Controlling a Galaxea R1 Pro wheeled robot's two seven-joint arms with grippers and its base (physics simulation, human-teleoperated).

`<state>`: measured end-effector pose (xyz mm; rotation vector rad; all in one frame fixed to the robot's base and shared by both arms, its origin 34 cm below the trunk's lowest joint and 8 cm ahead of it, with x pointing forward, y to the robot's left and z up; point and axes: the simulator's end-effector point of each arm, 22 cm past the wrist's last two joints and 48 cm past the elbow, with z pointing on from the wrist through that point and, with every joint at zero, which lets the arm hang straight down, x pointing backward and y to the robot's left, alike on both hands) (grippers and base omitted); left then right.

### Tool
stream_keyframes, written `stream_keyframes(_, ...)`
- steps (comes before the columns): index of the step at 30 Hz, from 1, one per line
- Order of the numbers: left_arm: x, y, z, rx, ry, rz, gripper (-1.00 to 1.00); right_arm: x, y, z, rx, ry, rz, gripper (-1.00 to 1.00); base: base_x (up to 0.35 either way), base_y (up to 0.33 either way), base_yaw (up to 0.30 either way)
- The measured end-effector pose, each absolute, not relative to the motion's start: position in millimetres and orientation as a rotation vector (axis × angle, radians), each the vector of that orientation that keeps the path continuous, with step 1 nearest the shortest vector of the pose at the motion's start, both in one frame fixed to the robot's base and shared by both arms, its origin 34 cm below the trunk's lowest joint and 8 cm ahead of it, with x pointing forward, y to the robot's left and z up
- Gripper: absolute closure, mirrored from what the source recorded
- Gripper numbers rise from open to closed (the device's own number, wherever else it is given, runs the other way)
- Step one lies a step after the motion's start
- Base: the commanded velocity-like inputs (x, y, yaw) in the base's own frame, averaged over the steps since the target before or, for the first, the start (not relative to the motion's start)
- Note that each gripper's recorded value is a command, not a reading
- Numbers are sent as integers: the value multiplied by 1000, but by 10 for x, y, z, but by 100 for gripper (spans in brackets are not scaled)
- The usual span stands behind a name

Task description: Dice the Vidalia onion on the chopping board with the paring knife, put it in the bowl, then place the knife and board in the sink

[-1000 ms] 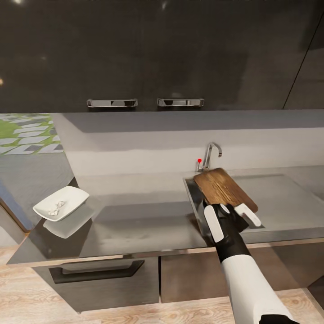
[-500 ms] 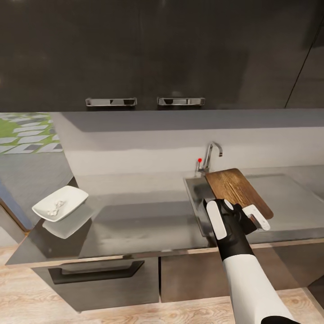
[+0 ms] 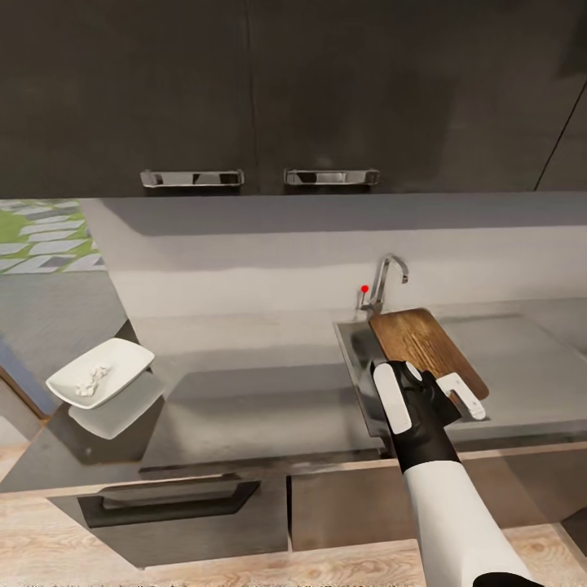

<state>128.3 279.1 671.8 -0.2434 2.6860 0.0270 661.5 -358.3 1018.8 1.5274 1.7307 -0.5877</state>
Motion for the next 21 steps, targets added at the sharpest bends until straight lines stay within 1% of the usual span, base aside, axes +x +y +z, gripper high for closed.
stream_keyframes(7,1246,2792,6716,-244,2697,29,-100,6614,-3576,10112,1526,1744,-598,100,0,0,0)
stream_keyframes(10,1230,2791,6716,-244,2702,29,-100,6614,-3574,10085,1526,1748,-602,100,91,0,0)
stream_keyframes(21,1170,2791,6714,-245,2719,32,-100,6612,-3550,9956,1534,1773,-606,100,241,0,0)
